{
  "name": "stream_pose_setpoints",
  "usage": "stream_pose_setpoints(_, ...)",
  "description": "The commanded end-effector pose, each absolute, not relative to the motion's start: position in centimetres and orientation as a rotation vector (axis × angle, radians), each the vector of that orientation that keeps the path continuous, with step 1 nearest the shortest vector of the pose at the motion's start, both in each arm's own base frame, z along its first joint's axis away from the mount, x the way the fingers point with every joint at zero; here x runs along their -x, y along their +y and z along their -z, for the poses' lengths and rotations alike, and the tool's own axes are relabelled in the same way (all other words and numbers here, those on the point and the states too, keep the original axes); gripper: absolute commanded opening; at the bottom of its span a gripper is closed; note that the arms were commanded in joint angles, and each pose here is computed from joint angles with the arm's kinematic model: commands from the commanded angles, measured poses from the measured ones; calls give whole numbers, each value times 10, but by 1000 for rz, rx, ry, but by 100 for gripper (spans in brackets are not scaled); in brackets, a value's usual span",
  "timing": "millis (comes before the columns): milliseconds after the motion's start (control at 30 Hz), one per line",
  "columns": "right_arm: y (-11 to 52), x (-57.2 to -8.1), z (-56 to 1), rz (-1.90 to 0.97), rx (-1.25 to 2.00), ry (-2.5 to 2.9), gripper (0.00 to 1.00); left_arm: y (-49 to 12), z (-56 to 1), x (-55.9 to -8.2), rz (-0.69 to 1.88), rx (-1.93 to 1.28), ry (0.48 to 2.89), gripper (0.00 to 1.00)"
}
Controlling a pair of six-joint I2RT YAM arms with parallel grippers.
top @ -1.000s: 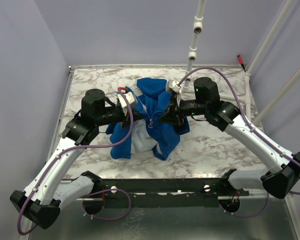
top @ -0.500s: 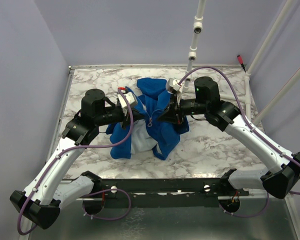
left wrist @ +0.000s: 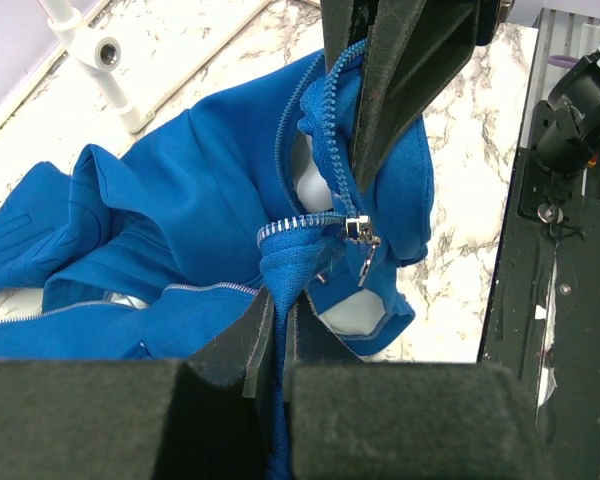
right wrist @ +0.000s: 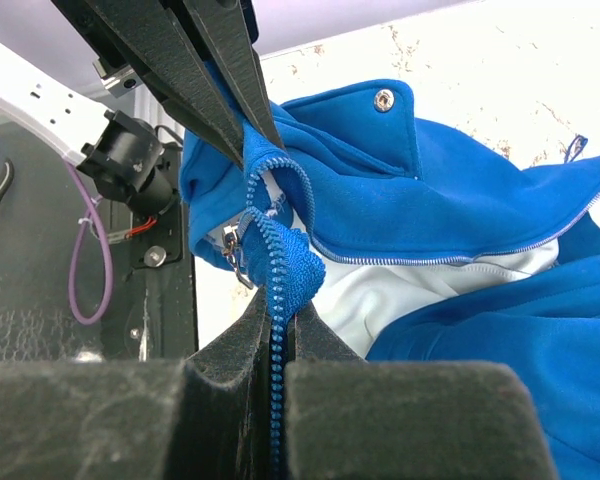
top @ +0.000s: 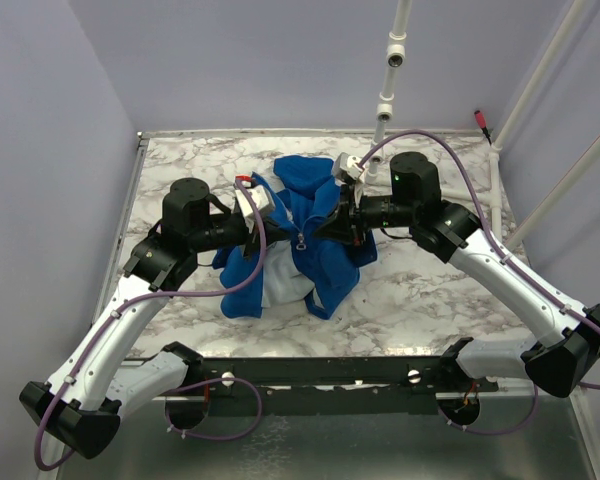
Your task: Zip up the jacket
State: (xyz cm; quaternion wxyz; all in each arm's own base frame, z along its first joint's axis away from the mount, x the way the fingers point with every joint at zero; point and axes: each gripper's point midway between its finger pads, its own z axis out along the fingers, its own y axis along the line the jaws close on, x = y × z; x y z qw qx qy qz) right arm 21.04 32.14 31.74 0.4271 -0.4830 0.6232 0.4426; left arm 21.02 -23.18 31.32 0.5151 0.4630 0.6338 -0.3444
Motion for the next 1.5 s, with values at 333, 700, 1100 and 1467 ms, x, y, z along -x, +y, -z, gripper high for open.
stream_pose_setpoints(333, 319, -212, -362, -1057, 1143, 1427, 1, -234, -319, -197, 873, -1154, 1475, 0)
stream_pose_setpoints(700, 306, -199, -322, -1034, 1235, 1557, 1, -234, -323, -200, 854, -1151, 1468, 0)
stream_pose_setpoints(1100, 312, -198, -301, -1084, 1275, 1611, 1, -233, -324, -202, 847, -1145, 1469, 0)
stream_pose_setpoints(1467, 315, -195, -313, -1107, 1280, 1577, 1, -233, -321, -202, 844, -1149, 1472, 0)
